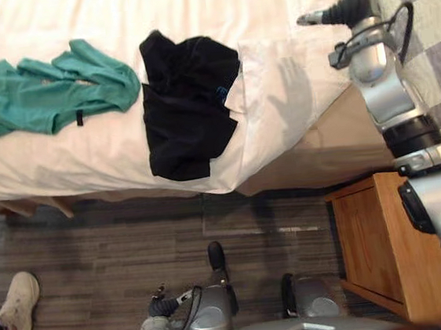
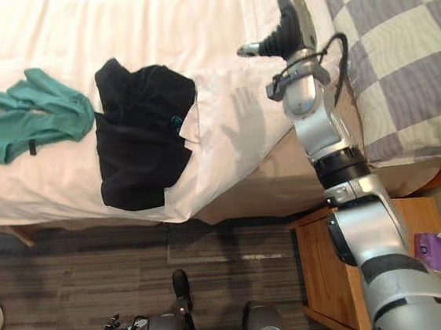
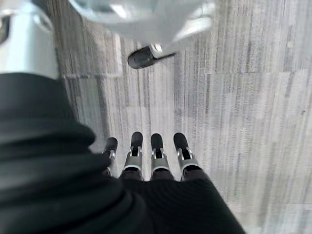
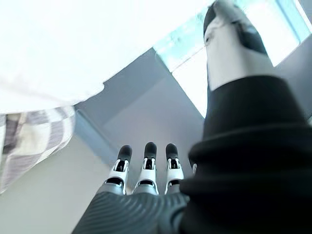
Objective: Tidy the bed and pick cloth on bed and put in laundry
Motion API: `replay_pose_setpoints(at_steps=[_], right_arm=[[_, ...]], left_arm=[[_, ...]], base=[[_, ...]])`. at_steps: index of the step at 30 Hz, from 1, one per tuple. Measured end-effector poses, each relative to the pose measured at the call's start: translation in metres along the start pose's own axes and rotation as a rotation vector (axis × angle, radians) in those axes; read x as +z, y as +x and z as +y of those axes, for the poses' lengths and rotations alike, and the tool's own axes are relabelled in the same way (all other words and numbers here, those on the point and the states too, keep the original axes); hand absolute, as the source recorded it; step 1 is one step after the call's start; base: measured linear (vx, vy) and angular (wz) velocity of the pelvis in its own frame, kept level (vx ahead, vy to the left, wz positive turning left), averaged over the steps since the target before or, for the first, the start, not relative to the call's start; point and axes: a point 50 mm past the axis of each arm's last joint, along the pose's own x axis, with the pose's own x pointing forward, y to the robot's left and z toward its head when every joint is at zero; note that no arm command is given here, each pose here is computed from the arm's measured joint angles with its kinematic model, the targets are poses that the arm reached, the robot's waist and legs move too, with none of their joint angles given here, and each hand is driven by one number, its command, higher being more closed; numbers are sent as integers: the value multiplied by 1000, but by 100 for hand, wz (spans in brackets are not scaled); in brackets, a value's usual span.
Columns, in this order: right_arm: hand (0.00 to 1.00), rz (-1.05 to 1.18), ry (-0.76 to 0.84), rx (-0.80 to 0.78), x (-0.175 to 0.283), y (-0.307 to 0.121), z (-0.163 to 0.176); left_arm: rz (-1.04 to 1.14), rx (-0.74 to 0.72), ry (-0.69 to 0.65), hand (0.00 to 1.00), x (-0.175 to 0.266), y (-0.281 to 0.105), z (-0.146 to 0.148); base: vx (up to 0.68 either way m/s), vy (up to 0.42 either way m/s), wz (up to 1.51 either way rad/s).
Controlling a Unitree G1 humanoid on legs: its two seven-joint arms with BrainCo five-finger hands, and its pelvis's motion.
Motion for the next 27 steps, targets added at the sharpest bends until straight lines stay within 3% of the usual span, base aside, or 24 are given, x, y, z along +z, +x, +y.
replay_pose_setpoints(at_steps=[10, 20, 21, 27], right_arm=[[0, 84, -78, 55, -18, 3, 11], [0, 60, -170, -36, 10, 48, -22], [100, 58, -177, -52, 11, 51, -27], [100, -24, -257, -115, 25, 60, -54]], left_arm=[[-44, -36, -11, 0, 12, 0, -16], [-84, -77, 34, 0, 16, -2, -29], [-88, -81, 37, 0, 17, -2, -30], [-121, -96, -7, 0, 28, -1, -36]], base=[[32, -91, 20], [-27, -4, 6], [-68, 3, 8], [-72, -5, 6]])
